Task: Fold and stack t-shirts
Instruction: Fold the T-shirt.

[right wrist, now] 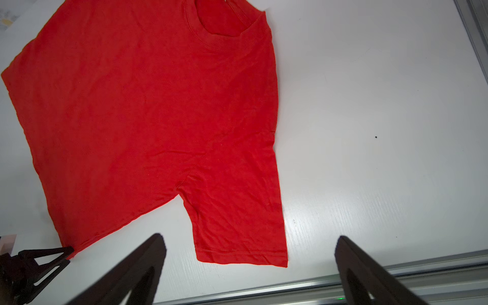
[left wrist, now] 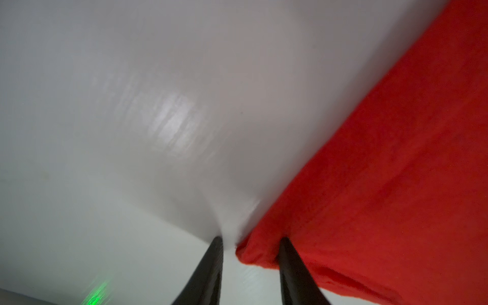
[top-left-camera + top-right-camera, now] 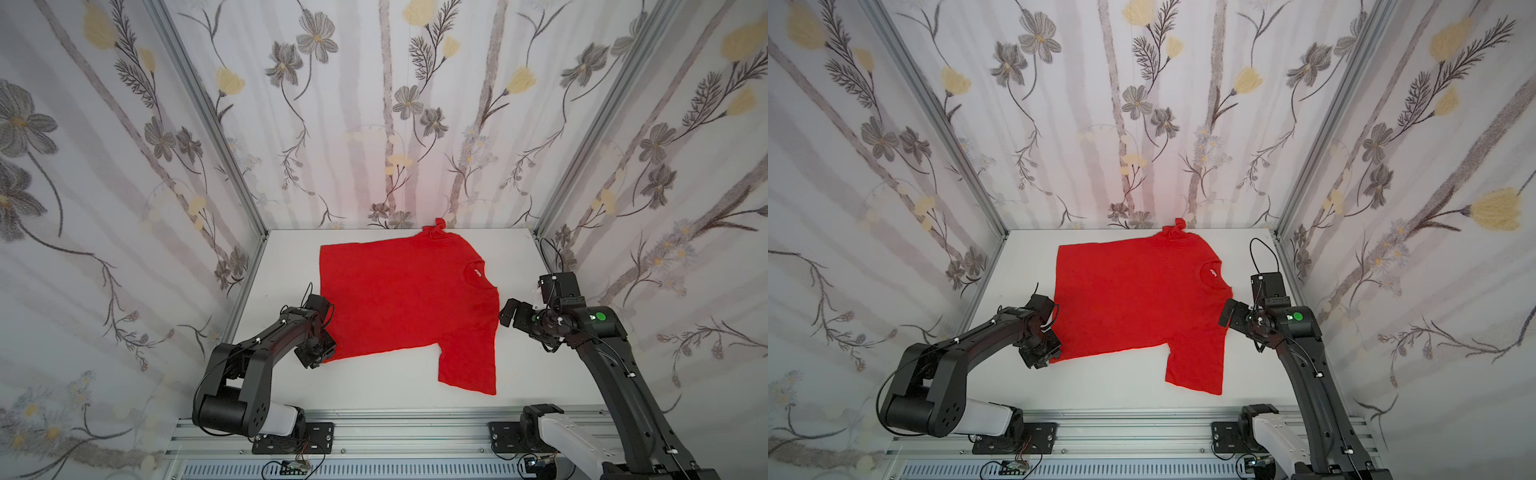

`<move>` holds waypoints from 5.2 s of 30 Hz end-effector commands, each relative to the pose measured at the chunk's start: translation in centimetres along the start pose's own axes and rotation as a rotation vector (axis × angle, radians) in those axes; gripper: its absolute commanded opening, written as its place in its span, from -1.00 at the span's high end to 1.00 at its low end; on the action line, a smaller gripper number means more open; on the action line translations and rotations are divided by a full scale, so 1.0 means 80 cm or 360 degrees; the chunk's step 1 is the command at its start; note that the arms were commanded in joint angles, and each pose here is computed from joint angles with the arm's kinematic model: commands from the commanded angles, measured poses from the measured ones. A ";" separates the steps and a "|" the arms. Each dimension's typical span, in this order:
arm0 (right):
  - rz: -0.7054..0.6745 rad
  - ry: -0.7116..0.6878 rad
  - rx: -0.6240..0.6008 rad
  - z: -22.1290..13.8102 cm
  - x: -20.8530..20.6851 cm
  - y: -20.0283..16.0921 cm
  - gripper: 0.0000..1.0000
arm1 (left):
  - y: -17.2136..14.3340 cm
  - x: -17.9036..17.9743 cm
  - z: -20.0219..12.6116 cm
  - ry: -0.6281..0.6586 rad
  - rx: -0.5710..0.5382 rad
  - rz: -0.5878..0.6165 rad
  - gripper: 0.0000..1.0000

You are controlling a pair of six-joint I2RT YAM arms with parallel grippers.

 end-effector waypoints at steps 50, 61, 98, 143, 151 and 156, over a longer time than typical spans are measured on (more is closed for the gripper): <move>0.0060 -0.0296 0.1082 0.184 0.011 -0.202 0.28 | 0.006 0.012 -0.009 0.0062 -0.0131 -0.0001 1.00; 0.0056 -0.0176 0.0939 0.142 0.017 -0.184 1.00 | 0.002 0.012 -0.038 -0.0011 -0.0144 -0.0037 1.00; -0.0165 0.0121 0.0465 0.106 0.182 0.080 1.00 | 0.083 -0.056 -0.091 0.0104 -0.0214 -0.0174 1.00; -0.0180 0.0108 0.0467 0.211 0.187 0.187 1.00 | 0.151 -0.138 -0.088 0.0199 -0.0414 -0.0072 1.00; -0.0189 0.0116 0.0427 0.222 0.194 0.201 1.00 | 0.150 -0.145 -0.046 0.0222 -0.0271 -0.0074 1.00; -0.0203 0.0152 0.0414 0.231 0.202 0.210 1.00 | 0.158 -0.149 -0.044 0.0270 -0.0296 -0.0080 1.00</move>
Point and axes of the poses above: each gripper's point midway between its finger pads, its own z axis out along the fingers, its own x axis along the line the jaws close on, y = z × x, the point moved 7 cm from there along -z, back along the fingers, and after that the axes turned 11 degrees about -z, right-handed, at the moved point
